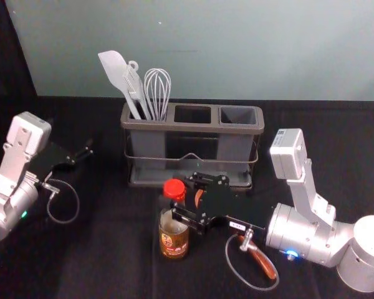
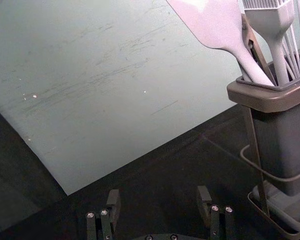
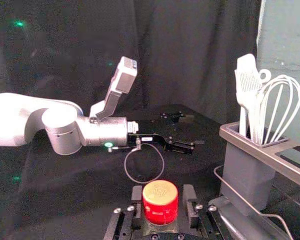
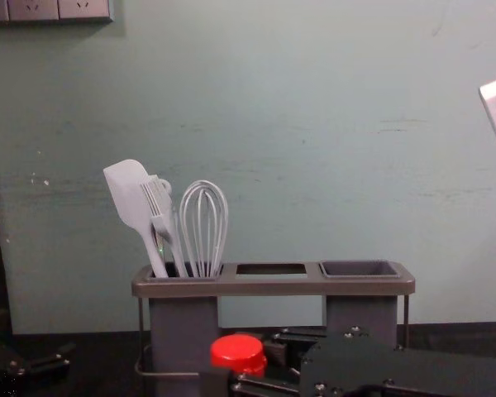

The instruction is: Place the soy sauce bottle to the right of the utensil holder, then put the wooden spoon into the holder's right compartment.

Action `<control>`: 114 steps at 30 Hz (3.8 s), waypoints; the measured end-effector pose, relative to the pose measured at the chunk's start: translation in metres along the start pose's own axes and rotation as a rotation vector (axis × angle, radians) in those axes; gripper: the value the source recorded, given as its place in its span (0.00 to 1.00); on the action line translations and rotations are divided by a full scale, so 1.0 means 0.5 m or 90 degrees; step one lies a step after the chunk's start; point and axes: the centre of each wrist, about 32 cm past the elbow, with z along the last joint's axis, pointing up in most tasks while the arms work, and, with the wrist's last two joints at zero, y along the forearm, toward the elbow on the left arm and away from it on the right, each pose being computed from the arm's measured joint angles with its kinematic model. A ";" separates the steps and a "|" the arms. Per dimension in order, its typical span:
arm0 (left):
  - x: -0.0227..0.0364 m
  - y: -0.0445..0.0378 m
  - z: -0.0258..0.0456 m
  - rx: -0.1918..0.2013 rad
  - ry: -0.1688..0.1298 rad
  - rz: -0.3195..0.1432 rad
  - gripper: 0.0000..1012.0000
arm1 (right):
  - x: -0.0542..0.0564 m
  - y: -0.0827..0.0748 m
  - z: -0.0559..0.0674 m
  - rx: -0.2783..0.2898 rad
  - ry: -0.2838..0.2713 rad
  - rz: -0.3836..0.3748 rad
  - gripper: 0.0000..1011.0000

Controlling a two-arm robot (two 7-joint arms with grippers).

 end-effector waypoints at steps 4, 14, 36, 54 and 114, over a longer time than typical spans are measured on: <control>0.000 0.000 0.000 0.000 0.000 0.000 0.99 | 0.000 0.000 0.000 0.000 0.000 0.000 0.40; 0.000 0.000 0.000 0.000 0.000 0.000 0.99 | 0.000 0.000 0.000 0.000 0.000 0.000 0.38; 0.000 0.000 0.000 0.000 0.000 0.000 0.99 | -0.017 -0.101 0.074 0.020 -0.039 -0.051 0.38; 0.000 0.000 0.000 0.000 0.000 0.000 0.99 | 0.014 -0.247 0.057 0.030 -0.069 -0.183 0.38; 0.000 0.000 0.000 0.000 0.000 0.000 0.99 | 0.208 -0.162 -0.050 0.055 -0.068 -0.300 0.38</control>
